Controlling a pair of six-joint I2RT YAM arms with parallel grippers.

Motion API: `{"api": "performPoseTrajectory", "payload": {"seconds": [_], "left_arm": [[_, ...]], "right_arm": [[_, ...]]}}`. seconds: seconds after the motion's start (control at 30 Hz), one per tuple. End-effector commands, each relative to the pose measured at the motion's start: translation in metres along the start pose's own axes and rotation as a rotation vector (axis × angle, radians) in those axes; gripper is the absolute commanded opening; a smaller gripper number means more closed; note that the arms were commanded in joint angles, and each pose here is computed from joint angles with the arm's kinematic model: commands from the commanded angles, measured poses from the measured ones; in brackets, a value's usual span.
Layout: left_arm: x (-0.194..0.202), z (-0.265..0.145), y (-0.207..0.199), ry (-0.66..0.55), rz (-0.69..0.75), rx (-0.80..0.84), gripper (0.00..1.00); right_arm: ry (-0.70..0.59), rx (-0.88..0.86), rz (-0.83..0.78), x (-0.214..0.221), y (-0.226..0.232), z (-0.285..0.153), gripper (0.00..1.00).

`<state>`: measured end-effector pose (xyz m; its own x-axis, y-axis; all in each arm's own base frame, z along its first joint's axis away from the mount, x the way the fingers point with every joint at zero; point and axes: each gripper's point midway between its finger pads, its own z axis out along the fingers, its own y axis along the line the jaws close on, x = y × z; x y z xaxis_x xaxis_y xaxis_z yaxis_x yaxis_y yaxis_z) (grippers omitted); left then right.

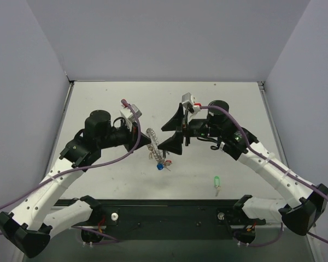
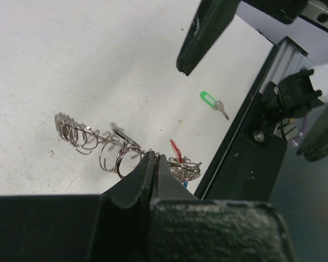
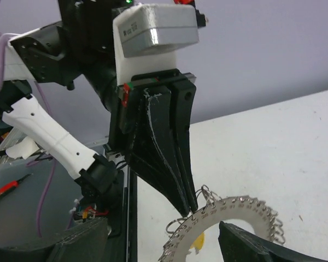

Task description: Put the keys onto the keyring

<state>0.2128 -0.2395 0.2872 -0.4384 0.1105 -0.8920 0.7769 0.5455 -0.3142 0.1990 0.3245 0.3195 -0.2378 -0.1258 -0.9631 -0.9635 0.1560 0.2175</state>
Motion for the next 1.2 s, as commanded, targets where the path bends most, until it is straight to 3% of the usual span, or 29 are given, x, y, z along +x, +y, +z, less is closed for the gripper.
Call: {"api": "performPoseTrajectory", "payload": {"seconds": [0.0, 0.17, 0.43, 0.6, 0.9, 1.17], "left_arm": [[-0.025, -0.016, -0.041, -0.036, 0.138, 0.209, 0.0], [-0.048, -0.023, -0.052, -0.092, 0.161, 0.238, 0.0], [-0.05, -0.017, -0.031, 0.027, 0.087, 0.116, 0.0], [-0.048, -0.016, -0.032, 0.096, 0.071, 0.122, 0.0], [-0.061, -0.015, -0.028, 0.105, 0.042, 0.076, 0.0], [-0.043, -0.011, -0.027, 0.218, 0.042, 0.095, 0.0]], "right_arm": [[-0.092, -0.094, -0.129, -0.026, 0.017, -0.005, 0.79], [-0.093, -0.131, -0.117, -0.026, 0.025, -0.008, 0.71], [-0.034, -0.061, -0.102, -0.007, 0.013, -0.01, 0.83], [-0.004, -0.085, -0.072, 0.001, 0.012, -0.003, 0.83], [0.021, -0.029, -0.044, 0.008, 0.0, 0.011, 0.84], [0.025, -0.053, -0.021, 0.016, -0.002, 0.019, 0.84]]}}
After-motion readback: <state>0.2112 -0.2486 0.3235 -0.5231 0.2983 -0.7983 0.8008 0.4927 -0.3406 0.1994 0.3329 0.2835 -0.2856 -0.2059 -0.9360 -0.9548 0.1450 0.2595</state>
